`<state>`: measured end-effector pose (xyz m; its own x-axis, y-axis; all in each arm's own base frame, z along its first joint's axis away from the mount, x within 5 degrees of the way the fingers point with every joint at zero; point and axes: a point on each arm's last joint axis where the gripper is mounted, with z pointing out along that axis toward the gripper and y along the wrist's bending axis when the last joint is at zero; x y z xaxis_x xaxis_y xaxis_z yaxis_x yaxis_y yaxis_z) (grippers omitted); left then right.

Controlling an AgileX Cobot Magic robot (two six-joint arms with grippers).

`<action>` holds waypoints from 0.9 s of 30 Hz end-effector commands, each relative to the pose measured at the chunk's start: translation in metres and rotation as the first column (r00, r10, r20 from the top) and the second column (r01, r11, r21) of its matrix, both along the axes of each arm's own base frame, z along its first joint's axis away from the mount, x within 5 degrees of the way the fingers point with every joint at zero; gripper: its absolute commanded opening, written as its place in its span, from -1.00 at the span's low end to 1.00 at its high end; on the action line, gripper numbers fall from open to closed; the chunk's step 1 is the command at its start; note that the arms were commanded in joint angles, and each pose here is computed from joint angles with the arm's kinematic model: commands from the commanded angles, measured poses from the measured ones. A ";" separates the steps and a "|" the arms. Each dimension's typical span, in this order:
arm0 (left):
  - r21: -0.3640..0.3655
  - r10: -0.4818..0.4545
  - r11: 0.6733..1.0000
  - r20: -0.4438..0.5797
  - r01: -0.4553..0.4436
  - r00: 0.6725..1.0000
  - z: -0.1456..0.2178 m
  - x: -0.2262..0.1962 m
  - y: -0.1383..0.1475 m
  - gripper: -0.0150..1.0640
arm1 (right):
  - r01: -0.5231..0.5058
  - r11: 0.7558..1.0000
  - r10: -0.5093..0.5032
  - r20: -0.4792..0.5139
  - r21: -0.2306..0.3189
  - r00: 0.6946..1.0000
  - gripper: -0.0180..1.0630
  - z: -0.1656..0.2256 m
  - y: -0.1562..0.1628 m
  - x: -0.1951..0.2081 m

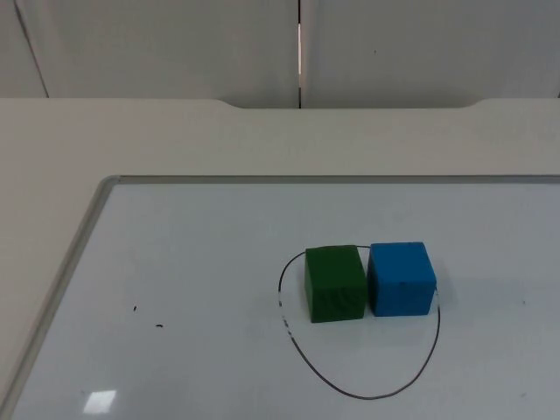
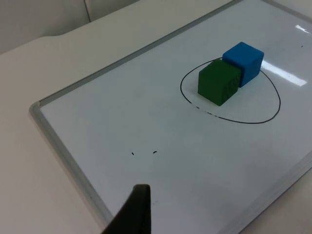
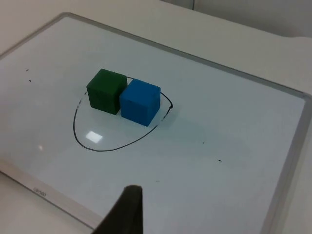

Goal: Push the two cubes into the marked area.

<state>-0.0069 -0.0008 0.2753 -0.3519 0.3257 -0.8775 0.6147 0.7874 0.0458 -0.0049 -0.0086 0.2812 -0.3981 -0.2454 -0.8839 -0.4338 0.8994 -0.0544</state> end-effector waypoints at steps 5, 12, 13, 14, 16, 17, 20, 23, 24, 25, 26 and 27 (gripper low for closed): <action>-0.011 0.003 1.000 -0.003 -0.004 1.000 -0.001 0.000 -0.001 0.97 | -0.007 1.000 0.007 0.009 -0.003 1.000 0.98 -0.001 0.001 0.001; -0.011 0.003 1.000 -0.003 -0.004 1.000 -0.001 0.000 -0.001 0.97 | -0.007 1.000 0.008 0.011 -0.002 1.000 0.98 -0.001 0.001 0.001; -0.011 0.003 1.000 -0.003 -0.004 1.000 -0.001 0.000 -0.001 0.97 | -0.007 1.000 0.008 0.011 -0.002 1.000 0.98 -0.001 0.001 0.001; -0.011 0.003 1.000 -0.003 -0.004 1.000 -0.001 0.000 -0.001 0.97 | -0.007 1.000 0.008 0.011 -0.002 1.000 0.98 -0.001 0.001 0.001; -0.011 0.003 1.000 -0.003 -0.004 1.000 -0.001 0.000 -0.001 0.97 | -0.007 1.000 0.008 0.011 -0.002 1.000 0.98 -0.001 0.001 0.001; -0.011 0.003 1.000 -0.003 -0.004 1.000 -0.001 0.000 -0.001 0.97 | -0.007 1.000 0.008 0.011 -0.002 1.000 0.98 -0.001 0.001 0.001; -0.011 0.003 1.000 -0.003 -0.004 1.000 -0.001 0.000 -0.001 0.97 | -0.007 1.000 0.008 0.011 -0.002 1.000 0.98 -0.001 0.001 0.001; -0.011 0.003 1.000 -0.003 -0.004 1.000 -0.001 0.000 -0.001 0.97 | -0.007 1.000 0.008 0.011 -0.002 1.000 0.98 -0.001 0.001 0.001; -0.011 0.003 1.000 -0.003 -0.004 1.000 -0.001 0.000 -0.001 0.97 | -0.007 1.000 0.008 0.011 -0.002 1.000 0.98 -0.001 0.001 0.001; -0.011 0.003 1.000 -0.003 -0.004 1.000 -0.001 0.000 -0.001 0.97 | -0.007 1.000 0.008 0.011 -0.002 1.000 0.98 -0.001 0.001 0.001; -0.011 0.012 1.000 -0.003 -0.012 1.000 -0.001 0.000 -0.001 0.97 | -0.007 1.000 0.008 0.011 -0.002 1.000 0.98 -0.001 0.001 0.001; -0.011 0.026 1.000 -0.003 -0.026 1.000 -0.001 0.000 -0.001 0.97 | -0.007 1.000 0.008 0.011 -0.002 1.000 0.98 -0.001 0.001 0.001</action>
